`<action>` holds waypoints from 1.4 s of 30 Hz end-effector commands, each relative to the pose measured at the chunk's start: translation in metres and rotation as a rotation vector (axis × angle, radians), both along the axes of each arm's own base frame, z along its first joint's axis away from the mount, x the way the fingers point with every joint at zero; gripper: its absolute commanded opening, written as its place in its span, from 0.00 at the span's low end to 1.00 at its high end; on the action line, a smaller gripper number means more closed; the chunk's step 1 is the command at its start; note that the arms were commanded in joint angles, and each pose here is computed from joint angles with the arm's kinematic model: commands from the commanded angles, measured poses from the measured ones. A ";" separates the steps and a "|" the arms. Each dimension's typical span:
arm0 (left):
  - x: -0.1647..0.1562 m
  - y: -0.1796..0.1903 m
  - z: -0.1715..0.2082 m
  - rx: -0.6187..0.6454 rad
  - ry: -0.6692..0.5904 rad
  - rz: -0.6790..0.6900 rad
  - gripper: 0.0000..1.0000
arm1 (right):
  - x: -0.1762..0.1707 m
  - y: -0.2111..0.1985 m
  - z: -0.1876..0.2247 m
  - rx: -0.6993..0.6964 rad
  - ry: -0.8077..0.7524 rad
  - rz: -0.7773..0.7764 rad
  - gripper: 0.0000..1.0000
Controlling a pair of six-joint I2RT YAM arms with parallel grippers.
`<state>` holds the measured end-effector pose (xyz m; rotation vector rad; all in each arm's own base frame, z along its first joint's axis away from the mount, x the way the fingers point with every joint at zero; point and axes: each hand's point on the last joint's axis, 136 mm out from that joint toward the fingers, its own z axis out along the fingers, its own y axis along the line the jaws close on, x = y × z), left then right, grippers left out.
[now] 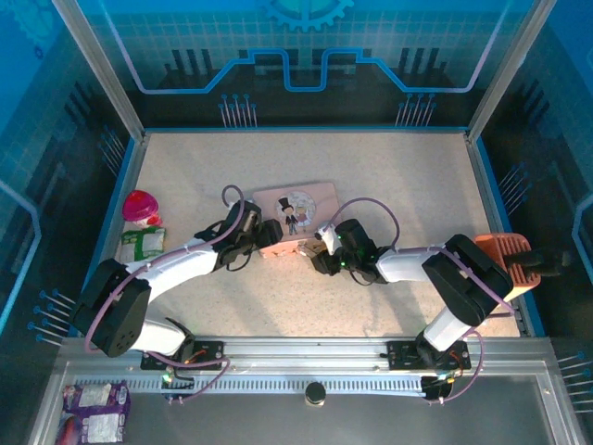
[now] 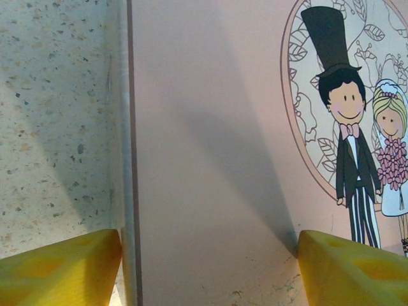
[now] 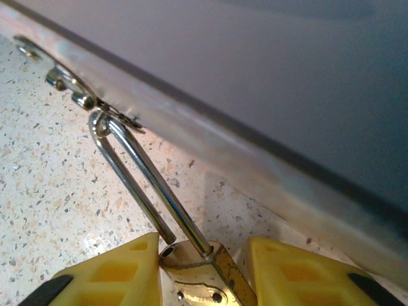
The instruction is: Unlock the padlock with the key
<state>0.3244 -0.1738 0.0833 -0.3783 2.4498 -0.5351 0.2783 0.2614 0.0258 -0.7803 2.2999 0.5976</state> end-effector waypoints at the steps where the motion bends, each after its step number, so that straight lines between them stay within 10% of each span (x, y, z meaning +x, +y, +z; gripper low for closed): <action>1: -0.010 0.014 -0.013 0.029 0.052 0.030 0.73 | 0.000 0.000 -0.006 -0.022 -0.001 -0.006 0.30; 12: -0.010 0.020 -0.015 0.045 0.056 0.047 0.73 | -0.027 0.013 -0.001 0.016 0.016 0.097 0.40; 23: -0.012 0.020 -0.015 0.036 0.059 0.051 0.73 | -0.015 0.012 -0.006 -0.040 -0.027 0.038 0.16; 28: -0.014 0.021 -0.018 0.028 0.062 0.066 0.73 | -0.008 -0.004 0.003 -0.021 -0.060 -0.136 0.02; 42: -0.028 -0.011 -0.028 0.023 0.060 0.040 0.70 | -0.006 -0.012 -0.006 0.166 0.000 -0.587 0.00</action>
